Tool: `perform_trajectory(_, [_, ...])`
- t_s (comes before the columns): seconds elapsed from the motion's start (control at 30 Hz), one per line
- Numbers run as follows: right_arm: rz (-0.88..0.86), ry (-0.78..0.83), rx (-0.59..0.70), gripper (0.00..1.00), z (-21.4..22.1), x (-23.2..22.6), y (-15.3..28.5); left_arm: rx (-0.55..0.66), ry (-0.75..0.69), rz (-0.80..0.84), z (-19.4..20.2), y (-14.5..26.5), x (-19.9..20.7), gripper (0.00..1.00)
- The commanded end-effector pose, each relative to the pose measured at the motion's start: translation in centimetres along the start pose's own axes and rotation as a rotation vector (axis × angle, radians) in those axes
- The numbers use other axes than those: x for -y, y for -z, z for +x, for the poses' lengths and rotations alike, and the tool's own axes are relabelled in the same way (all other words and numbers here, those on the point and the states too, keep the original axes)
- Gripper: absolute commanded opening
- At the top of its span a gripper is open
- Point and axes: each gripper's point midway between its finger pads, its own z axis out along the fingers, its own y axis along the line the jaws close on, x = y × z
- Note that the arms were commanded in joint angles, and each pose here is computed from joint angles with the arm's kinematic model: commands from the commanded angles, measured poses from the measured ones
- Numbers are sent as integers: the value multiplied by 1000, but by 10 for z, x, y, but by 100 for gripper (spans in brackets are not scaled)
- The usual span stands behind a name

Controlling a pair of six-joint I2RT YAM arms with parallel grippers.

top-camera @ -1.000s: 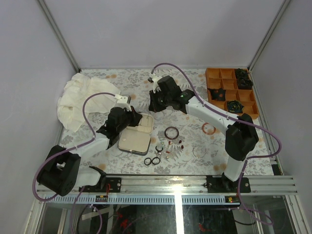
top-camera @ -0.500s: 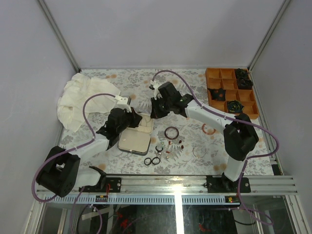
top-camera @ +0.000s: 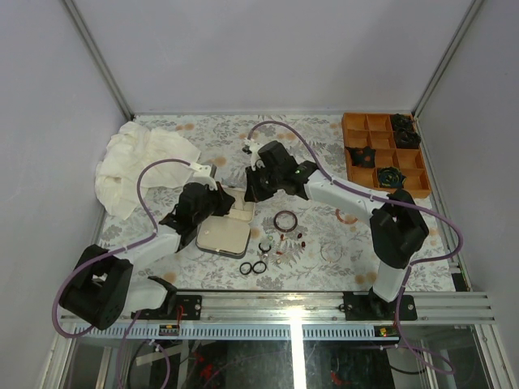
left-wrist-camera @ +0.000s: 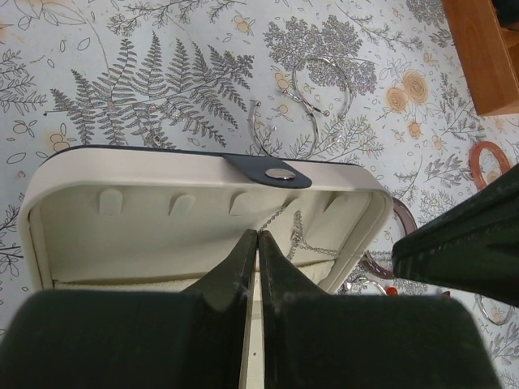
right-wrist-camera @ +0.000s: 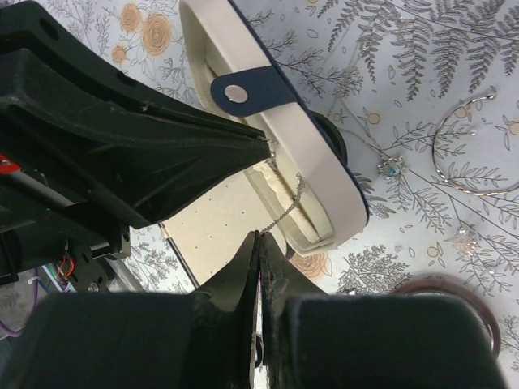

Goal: Organize the mixed jewelry
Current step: Place the jewelry in the jewelry box.

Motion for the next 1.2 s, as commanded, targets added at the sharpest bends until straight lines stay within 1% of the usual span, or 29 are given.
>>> perform_trajectory(0.0, [-52,21,43,0,-11,-21,5,17,4,-8,-2,3,0,0])
perform_trajectory(0.6, [-2,15,1,0,8,-6,-11,4,14,-14,2,0,-1,0])
perform_trajectory(0.87, [14,18,-14,0,13,-1,-18,6,21,-18,2,2,-2,7])
perform_trajectory(1.17, [36,19,-20,0,17,3,-25,6,24,-16,3,3,-2,7])
